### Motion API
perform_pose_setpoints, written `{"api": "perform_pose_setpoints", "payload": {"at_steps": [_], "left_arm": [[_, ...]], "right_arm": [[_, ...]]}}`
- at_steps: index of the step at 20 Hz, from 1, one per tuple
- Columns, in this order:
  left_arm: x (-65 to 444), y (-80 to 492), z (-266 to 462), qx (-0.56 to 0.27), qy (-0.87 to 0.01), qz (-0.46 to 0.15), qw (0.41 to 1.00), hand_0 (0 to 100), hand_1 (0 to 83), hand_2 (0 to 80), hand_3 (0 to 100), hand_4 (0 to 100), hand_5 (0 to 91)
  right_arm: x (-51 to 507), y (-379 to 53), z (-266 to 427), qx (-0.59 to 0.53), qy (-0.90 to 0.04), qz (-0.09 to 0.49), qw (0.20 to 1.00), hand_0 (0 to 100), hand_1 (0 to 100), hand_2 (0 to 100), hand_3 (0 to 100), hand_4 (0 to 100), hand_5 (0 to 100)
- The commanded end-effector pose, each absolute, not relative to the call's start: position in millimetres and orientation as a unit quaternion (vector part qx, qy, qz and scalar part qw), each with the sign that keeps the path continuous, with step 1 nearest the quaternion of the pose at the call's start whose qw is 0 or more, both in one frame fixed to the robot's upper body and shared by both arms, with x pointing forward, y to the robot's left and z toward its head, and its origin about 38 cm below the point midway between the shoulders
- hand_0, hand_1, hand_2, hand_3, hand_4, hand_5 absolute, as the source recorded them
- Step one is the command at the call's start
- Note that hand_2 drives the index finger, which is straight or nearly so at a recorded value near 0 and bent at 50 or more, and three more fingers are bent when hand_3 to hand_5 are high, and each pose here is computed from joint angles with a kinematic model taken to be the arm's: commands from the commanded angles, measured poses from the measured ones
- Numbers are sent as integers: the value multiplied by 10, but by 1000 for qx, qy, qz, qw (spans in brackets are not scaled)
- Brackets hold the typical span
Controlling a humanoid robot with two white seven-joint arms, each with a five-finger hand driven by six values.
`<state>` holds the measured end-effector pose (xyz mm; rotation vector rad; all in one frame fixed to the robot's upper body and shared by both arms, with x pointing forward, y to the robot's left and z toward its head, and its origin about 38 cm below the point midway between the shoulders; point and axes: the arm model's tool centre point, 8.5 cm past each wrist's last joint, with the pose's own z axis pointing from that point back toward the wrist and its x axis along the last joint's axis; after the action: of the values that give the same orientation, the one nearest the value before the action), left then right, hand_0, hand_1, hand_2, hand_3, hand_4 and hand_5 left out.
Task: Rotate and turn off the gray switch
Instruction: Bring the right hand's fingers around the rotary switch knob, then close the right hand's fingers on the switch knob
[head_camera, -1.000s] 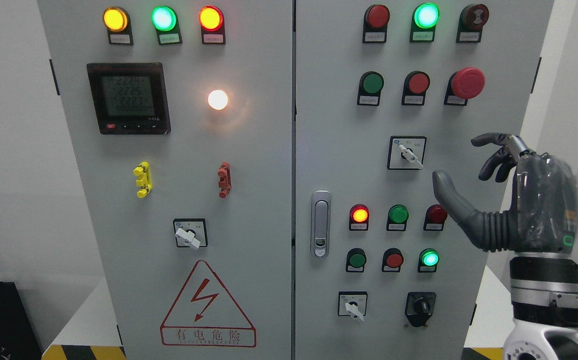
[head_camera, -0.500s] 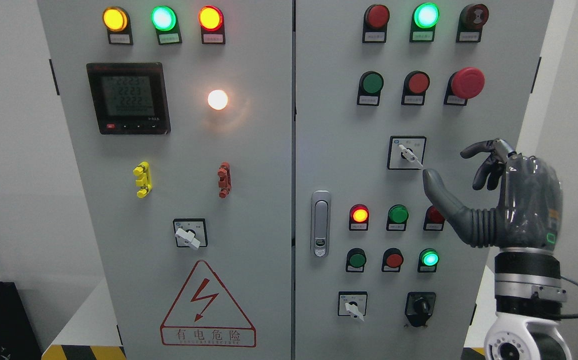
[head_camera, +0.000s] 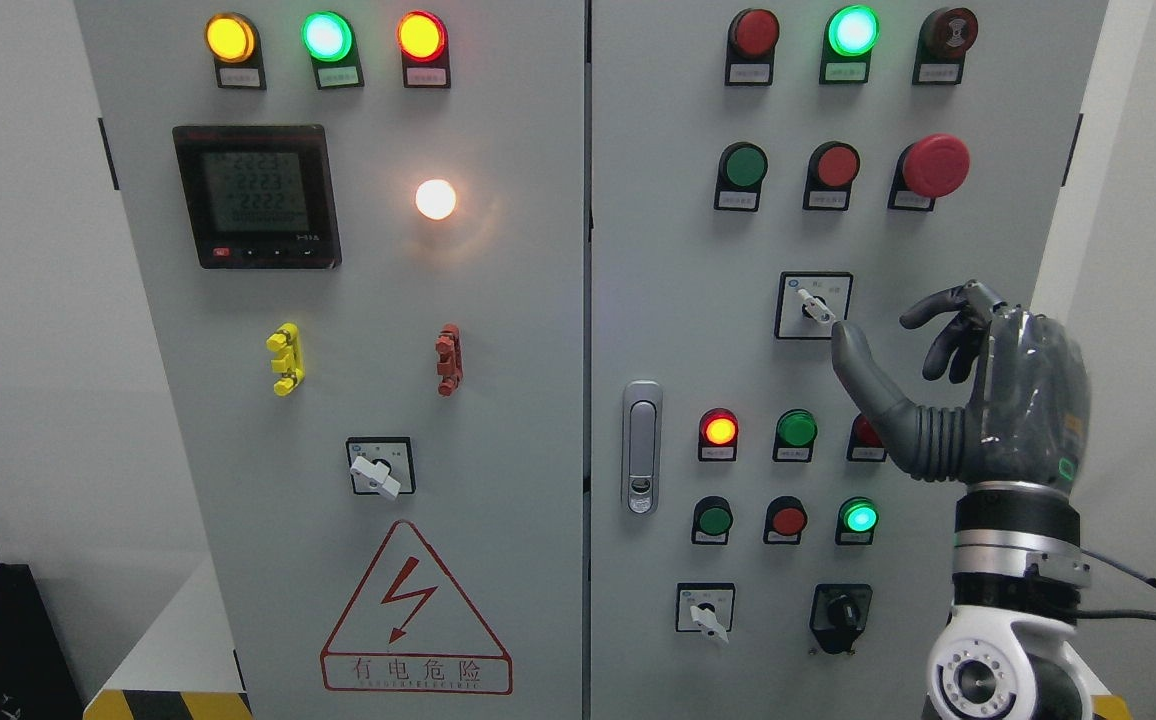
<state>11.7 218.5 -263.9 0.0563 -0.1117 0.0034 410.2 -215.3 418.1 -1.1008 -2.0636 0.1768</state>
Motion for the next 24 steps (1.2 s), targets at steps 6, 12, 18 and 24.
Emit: {"api": "perform_pose_setpoints", "payload": {"at_steps": [6, 12, 18, 24], "left_arm": [[260, 2184, -2638, 28, -72, 16, 997, 120, 389, 0, 0, 0, 0], [260, 2184, -2638, 28, -72, 16, 997, 120, 389, 0, 0, 0, 0], [260, 2184, -2638, 28, -72, 16, 997, 120, 389, 0, 0, 0, 0], [260, 2194, -2638, 29, -72, 16, 997, 120, 389, 0, 0, 0, 0]], "right_arm": [[4131, -1842, 4208, -404, -825, 75, 388, 0, 372, 583, 931, 965, 1000], [4171, -1886, 4137, -412, -814, 72, 403, 0, 411, 583, 935, 971, 1000], [4229, -1876, 4109, -416, -811, 71, 406, 3, 417, 569, 934, 970, 1000], [4272, -1896, 4064, -421, -806, 73, 411, 37, 419, 542, 917, 963, 1000]]}}
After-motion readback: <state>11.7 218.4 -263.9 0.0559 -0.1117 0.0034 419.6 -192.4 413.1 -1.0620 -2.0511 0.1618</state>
